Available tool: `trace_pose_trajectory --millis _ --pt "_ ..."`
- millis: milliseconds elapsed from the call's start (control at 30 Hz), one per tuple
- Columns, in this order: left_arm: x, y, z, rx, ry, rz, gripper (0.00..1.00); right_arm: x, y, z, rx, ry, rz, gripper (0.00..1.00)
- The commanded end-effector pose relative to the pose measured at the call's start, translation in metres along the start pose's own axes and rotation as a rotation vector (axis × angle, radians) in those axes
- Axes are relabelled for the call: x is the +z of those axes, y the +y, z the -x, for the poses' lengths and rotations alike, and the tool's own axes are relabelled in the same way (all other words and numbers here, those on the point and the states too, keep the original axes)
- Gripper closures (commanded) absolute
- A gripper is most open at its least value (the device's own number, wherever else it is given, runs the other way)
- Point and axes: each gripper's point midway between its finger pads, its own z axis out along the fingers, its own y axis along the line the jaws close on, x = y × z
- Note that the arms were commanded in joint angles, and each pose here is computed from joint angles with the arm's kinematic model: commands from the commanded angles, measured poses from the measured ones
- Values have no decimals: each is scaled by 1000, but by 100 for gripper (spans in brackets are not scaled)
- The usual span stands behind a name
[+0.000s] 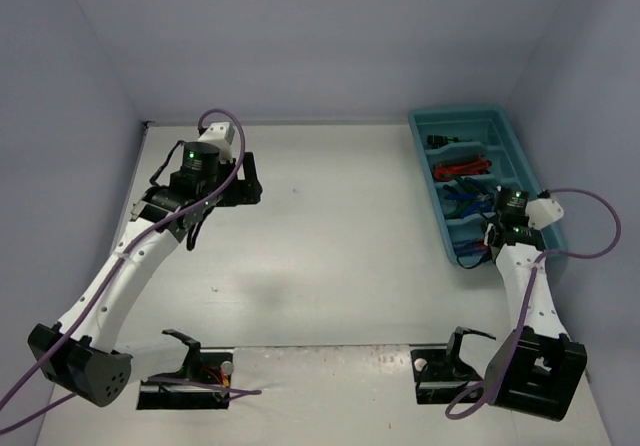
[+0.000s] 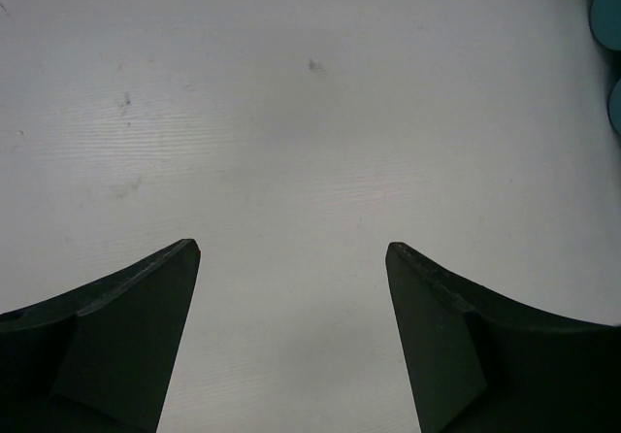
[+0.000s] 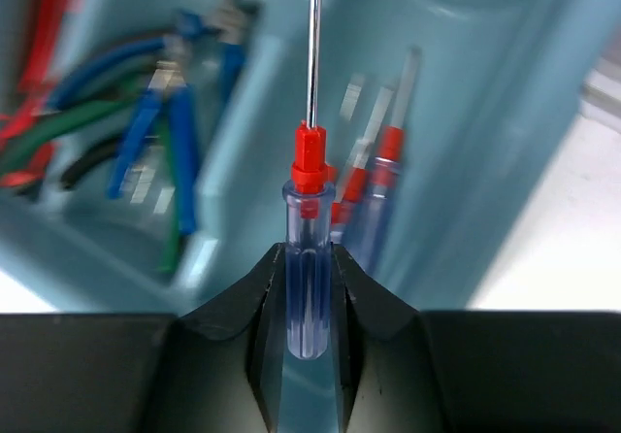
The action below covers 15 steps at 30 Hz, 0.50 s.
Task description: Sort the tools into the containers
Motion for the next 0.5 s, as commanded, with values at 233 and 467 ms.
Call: trace_pose_trajectory --millis 233,467 --pt "-28 4 19 35 -88 8 24 3 1 16 9 8 8 20" --pt "-50 3 24 37 -122 -8 24 -33 36 43 -44 -32 205 7"
